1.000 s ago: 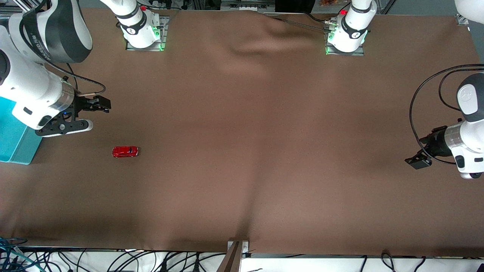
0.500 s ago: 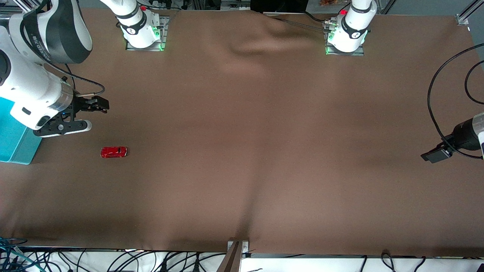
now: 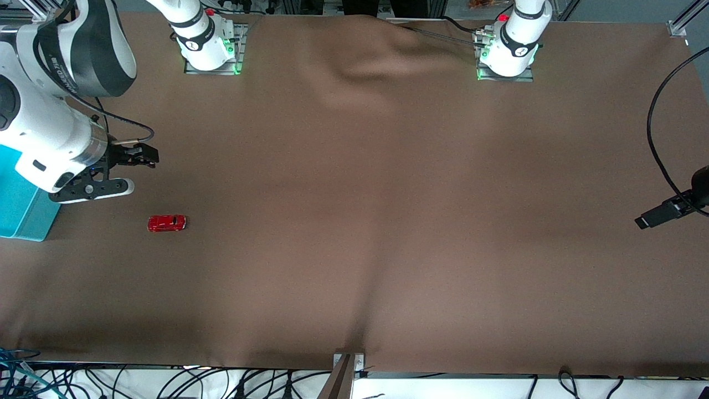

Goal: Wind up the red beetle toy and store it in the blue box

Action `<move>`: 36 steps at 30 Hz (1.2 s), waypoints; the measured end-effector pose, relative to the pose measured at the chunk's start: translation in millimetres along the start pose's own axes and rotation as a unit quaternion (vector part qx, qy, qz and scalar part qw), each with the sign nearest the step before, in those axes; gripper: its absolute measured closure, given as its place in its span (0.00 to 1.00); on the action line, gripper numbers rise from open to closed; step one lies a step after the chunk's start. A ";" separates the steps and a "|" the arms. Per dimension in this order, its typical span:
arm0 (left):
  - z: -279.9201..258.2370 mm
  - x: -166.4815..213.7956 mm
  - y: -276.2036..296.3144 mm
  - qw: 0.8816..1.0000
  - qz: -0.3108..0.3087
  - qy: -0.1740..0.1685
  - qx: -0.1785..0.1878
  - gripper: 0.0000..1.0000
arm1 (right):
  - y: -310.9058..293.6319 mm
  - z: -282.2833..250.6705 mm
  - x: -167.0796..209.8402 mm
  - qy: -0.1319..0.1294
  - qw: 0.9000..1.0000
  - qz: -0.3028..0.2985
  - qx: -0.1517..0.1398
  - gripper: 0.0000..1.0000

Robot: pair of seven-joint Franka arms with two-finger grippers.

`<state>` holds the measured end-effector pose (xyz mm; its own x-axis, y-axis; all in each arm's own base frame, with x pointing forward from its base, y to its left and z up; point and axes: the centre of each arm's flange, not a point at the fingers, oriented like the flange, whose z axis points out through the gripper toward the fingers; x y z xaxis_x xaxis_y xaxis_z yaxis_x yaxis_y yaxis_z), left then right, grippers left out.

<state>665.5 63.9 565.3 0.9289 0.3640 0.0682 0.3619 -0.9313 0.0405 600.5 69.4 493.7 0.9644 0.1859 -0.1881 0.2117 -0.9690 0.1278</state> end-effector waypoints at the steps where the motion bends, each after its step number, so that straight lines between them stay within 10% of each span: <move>1: -1.8 -0.1 0.0 1.000 0.011 0.000 0.000 0.00 | 1.4 0.8 0.3 -0.001 1.000 0.001 -0.001 0.00; 36: -9.7 -7.0 -1.1 0.993 0.119 -0.025 0.004 0.00 | 78.1 70.0 1.0 -0.031 0.998 0.062 0.010 0.00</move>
<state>657.8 62.5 574.4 0.9909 0.1324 0.0250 0.1318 -0.9910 0.0216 606.9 -17.4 435.4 0.9712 0.0542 -0.2319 0.0870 -0.9872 0.1339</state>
